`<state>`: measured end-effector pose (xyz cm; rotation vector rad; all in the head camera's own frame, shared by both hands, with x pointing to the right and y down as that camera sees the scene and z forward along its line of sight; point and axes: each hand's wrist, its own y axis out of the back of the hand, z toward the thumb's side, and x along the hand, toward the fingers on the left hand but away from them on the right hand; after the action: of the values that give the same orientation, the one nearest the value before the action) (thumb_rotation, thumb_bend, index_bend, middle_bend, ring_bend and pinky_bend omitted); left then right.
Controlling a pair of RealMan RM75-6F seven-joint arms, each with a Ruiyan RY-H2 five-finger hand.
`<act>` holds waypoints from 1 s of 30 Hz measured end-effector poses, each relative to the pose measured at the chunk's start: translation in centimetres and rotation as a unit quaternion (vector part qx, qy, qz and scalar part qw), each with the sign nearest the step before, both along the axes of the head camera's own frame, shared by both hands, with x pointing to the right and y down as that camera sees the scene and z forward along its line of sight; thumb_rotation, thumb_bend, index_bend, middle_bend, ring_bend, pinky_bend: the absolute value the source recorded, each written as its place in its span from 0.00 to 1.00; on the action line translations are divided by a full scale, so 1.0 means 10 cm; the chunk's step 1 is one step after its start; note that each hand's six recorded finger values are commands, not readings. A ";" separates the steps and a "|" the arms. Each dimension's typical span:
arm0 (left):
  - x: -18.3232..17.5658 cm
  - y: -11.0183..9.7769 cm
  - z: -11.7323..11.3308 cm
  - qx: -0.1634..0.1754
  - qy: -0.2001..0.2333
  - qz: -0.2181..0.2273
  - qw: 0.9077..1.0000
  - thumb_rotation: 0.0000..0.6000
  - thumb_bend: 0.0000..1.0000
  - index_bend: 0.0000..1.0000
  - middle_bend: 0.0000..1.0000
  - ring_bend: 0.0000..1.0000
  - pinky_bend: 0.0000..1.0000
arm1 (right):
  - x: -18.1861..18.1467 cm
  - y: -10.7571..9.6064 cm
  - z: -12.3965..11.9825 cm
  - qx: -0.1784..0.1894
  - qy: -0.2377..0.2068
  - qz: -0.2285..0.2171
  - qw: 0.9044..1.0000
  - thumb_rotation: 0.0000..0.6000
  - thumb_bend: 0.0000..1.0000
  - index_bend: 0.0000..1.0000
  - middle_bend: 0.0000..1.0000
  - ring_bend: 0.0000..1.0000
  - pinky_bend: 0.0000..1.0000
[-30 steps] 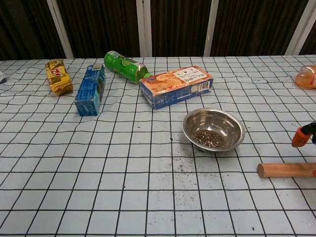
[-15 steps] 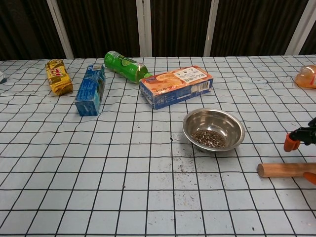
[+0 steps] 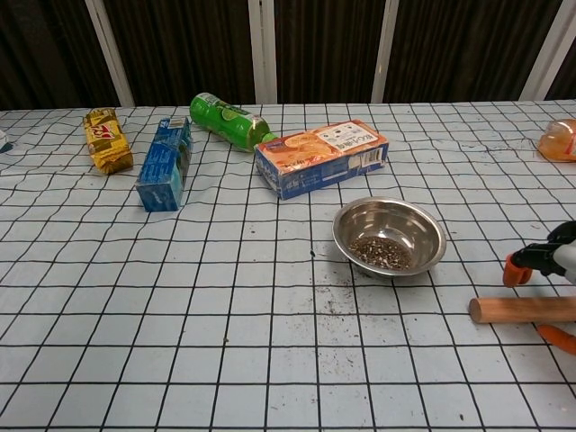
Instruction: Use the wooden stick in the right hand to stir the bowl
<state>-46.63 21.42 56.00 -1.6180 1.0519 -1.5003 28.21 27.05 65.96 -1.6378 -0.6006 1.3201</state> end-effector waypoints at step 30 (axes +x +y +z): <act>-0.01 0.01 0.02 -0.009 0.005 -0.007 1.000 1.00 0.02 0.00 0.00 0.00 0.00 | -0.20 -0.02 0.10 -0.012 -0.010 0.003 1.000 1.00 0.35 0.44 0.39 0.37 0.20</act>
<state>-46.75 21.49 56.16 -1.6348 1.0603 -1.5154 26.23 26.83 66.97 -1.6717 -0.6040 1.3221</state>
